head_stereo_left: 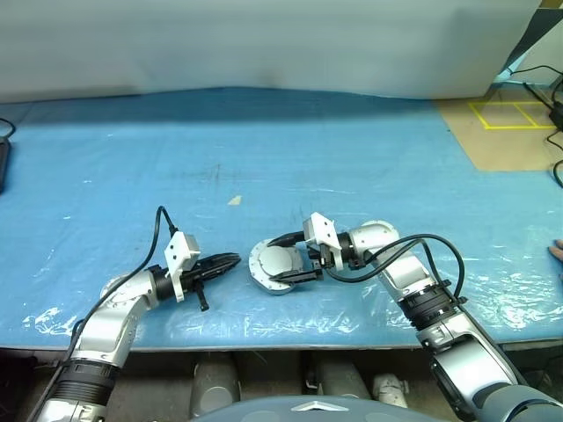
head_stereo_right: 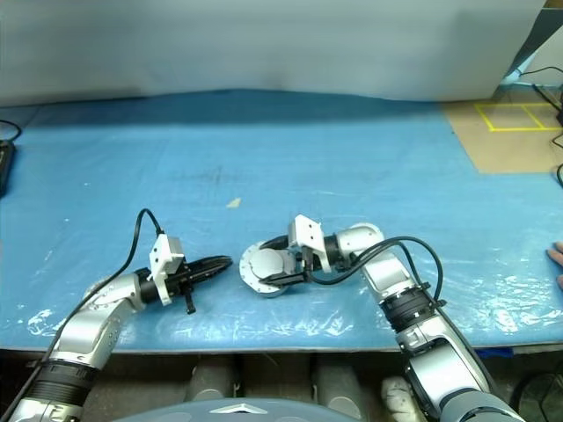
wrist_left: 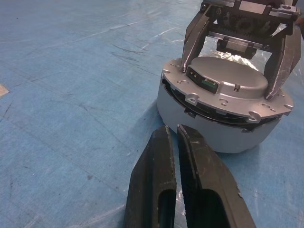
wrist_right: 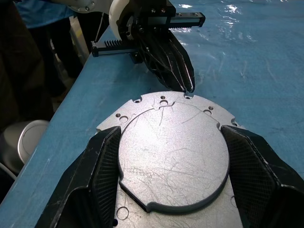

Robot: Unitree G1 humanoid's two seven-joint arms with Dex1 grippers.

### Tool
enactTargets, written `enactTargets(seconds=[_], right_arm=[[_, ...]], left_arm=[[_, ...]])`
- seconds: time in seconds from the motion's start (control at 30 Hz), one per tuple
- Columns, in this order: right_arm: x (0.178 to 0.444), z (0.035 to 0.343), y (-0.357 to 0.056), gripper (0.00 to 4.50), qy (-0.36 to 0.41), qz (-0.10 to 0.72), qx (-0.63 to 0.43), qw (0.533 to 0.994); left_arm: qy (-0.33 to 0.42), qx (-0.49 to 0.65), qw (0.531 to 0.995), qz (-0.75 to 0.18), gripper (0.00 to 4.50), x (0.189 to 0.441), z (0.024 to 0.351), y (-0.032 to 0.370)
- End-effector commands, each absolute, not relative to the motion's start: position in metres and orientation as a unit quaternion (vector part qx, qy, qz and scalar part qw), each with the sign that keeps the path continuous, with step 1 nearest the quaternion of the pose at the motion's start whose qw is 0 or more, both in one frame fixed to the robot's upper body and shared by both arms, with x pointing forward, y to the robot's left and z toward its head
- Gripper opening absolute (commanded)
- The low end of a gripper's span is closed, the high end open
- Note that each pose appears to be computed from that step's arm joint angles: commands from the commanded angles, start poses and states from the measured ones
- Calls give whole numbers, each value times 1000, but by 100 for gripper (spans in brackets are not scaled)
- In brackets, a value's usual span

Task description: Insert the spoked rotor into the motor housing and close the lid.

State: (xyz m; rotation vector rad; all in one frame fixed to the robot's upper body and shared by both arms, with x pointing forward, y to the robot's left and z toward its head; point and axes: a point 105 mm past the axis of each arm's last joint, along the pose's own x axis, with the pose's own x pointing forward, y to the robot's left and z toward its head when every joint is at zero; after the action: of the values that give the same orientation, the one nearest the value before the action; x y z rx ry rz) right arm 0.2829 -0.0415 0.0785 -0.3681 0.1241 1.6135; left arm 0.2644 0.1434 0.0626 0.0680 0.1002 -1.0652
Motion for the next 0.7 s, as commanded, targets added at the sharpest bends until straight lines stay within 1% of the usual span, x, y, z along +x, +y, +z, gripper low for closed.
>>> enactTargets(seconds=[0.03,0.17,0.37,0.7], right_arm=[[282,74,-44,297,64,719,-164,673],[283,79,-46,297,63,722,-174,666],[279,78,-49,297,75,732,-206,645],[283,69,-53,297,99,724,-244,637]], left_arm=[[31,43,860,-508,29,265,71,146],[31,44,859,-509,29,265,71,145],[30,43,857,-512,29,266,72,143],[28,41,858,-512,29,265,72,141]])
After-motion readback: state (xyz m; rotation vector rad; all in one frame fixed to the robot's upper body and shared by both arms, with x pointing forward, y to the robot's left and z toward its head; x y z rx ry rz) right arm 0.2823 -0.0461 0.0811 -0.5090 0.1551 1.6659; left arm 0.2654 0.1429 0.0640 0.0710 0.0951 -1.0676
